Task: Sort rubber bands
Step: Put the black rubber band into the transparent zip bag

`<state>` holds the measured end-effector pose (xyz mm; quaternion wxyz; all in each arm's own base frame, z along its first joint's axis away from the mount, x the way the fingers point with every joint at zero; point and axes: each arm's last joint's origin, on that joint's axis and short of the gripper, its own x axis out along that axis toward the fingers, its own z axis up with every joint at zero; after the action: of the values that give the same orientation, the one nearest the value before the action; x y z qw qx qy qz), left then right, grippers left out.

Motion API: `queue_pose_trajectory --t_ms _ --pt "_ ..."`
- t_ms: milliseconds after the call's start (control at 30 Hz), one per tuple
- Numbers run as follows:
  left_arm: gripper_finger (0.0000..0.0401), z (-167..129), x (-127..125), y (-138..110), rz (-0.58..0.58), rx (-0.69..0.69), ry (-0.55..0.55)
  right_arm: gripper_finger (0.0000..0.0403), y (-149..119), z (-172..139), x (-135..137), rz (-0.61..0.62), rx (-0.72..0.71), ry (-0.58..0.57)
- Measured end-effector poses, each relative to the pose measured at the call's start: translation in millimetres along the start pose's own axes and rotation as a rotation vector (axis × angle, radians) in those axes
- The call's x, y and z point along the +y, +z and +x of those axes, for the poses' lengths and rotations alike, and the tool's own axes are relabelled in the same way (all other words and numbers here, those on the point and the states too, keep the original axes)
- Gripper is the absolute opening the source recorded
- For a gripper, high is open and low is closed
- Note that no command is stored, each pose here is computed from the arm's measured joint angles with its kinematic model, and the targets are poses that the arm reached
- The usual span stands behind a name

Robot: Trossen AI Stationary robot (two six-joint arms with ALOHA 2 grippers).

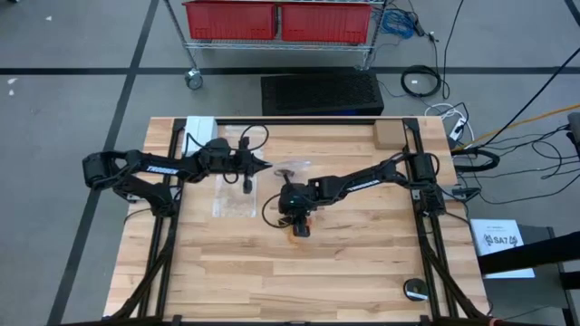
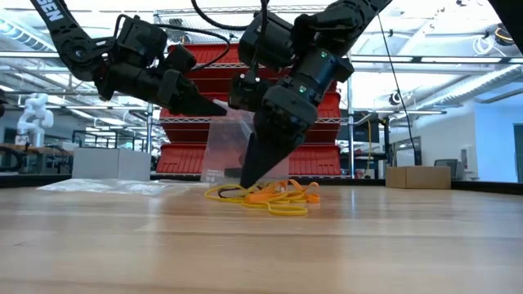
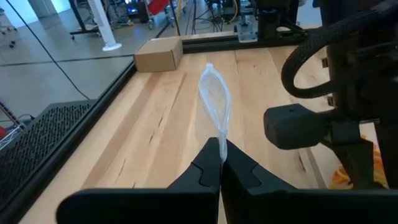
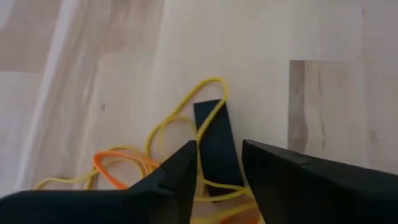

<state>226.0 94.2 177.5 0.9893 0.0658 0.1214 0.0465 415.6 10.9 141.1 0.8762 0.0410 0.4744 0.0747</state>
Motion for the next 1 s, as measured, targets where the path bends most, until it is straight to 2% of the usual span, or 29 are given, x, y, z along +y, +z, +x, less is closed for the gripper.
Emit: queue_pose_trajectory --t_ms 233,400,500,633,767,900,1000 --pt "0.0002 0 0 0 0.000 0.001 0.000 0.0009 14 -7 1 -0.036 -0.015 -0.008" --pt "0.0002 0 0 0 -0.001 0.005 -0.001 0.0013 30 -18 2 -0.054 -0.024 -0.069" --pt "0.0002 0 0 -1 -0.002 0.008 -0.002 0.0009 38 -25 6 -0.096 -0.007 -0.158" --pt "0.0002 0 0 -1 -0.003 0.009 -0.002 0.0003 40 -35 11 -0.133 0.099 -0.223" --pt "0.0002 0 0 -1 -0.004 0.009 -0.002 0.0002 27 -42 9 -0.102 0.269 -0.228" --pt "0.0002 0 0 -1 -0.008 0.009 -0.002 0.0001 8 -38 -2 -0.028 0.370 -0.338" --pt "0.0002 0 0 -1 -0.009 0.009 -0.002 0.0001 -6 -34 -8 0.035 0.385 -0.418"
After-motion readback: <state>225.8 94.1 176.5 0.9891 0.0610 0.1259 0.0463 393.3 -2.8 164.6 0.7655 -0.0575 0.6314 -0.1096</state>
